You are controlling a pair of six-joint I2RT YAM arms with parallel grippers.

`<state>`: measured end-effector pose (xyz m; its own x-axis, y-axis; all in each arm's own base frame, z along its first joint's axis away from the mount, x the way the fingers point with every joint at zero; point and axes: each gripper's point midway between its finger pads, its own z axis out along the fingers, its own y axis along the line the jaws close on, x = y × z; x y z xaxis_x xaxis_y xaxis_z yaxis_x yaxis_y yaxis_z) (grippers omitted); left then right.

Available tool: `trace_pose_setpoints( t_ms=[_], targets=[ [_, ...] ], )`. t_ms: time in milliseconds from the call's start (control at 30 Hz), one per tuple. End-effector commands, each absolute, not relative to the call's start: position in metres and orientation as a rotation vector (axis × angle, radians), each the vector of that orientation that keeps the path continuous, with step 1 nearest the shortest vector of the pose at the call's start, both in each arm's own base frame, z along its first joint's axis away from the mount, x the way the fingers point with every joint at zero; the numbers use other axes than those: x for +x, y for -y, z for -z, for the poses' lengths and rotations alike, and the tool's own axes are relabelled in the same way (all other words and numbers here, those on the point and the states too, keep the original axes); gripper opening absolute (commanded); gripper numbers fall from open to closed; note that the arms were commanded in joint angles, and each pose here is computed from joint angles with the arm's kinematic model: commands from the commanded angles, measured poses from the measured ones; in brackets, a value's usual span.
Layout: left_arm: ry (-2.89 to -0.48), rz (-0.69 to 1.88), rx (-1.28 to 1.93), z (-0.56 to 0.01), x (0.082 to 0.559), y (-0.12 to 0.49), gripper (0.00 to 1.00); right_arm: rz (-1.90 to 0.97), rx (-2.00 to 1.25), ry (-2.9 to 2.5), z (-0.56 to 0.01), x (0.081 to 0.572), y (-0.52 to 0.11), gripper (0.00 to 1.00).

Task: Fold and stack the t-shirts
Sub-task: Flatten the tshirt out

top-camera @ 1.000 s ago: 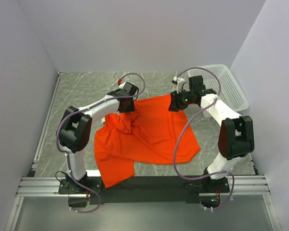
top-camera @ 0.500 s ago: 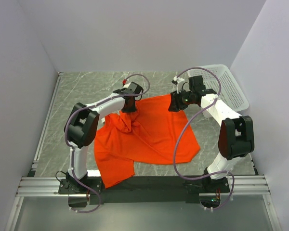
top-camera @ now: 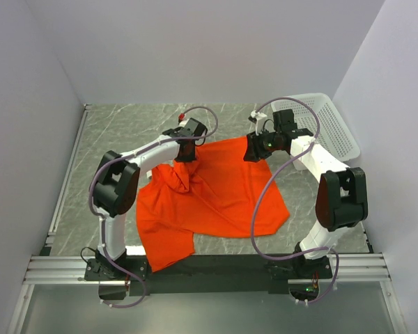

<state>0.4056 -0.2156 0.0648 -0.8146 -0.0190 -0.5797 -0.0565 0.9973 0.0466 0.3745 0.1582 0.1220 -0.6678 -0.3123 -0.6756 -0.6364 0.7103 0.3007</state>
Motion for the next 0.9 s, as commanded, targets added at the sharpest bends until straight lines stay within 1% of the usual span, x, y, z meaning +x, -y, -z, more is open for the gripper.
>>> trace_pose_setpoints(
  t_ms=[0, 200, 367, 400, 467, 633, 667, 733, 767, 833, 867],
  targets=[
    [-2.437, 0.067, -0.016, -0.115, 0.404, 0.228, 0.10, -0.690, -0.734, -2.293, -0.126, 0.380, -0.156, 0.47],
    [-2.436, 0.187, -0.022, -0.120, 0.394, 0.230, 0.10, -0.674, -0.721, -2.313, -0.123, 0.385, -0.153, 0.47],
    [-2.455, 0.309, -0.020, -0.119, 0.390, 0.231, 0.04, -0.649, -0.698, -2.323, -0.126, 0.391, -0.151, 0.47],
    [-2.449, 0.328, -0.024, -0.120, 0.392, 0.230, 0.01, -0.646, -0.692, -2.322, -0.126, 0.395, -0.151, 0.47],
    [-2.454, 0.355, -0.029, -0.121, 0.390, 0.227, 0.00, -0.638, -0.667, -2.338, -0.126, 0.398, -0.150, 0.47],
    [-2.421, 0.384, -0.068, -0.135, 0.387, 0.208, 0.00, -0.483, -0.539, -2.402, -0.122, 0.434, -0.135, 0.45],
    [-2.419, 0.389, -0.076, -0.137, 0.387, 0.204, 0.00, -0.456, -0.504, -2.443, -0.112, 0.439, -0.132, 0.45],
    [-2.408, 0.391, -0.071, -0.141, 0.382, 0.199, 0.01, -0.403, -0.456, -2.444, -0.116, 0.456, -0.127, 0.44],
    [-2.401, 0.394, -0.072, -0.143, 0.382, 0.198, 0.00, -0.336, -0.412, -2.482, -0.105, 0.462, -0.119, 0.44],
    [-2.396, 0.401, -0.069, -0.145, 0.378, 0.195, 0.01, -0.263, -0.372, -2.475, -0.106, 0.477, -0.112, 0.43],
    [-2.390, 0.404, -0.067, -0.146, 0.378, 0.194, 0.00, -0.210, -0.358, -2.494, -0.097, 0.482, -0.105, 0.43]
  ],
)
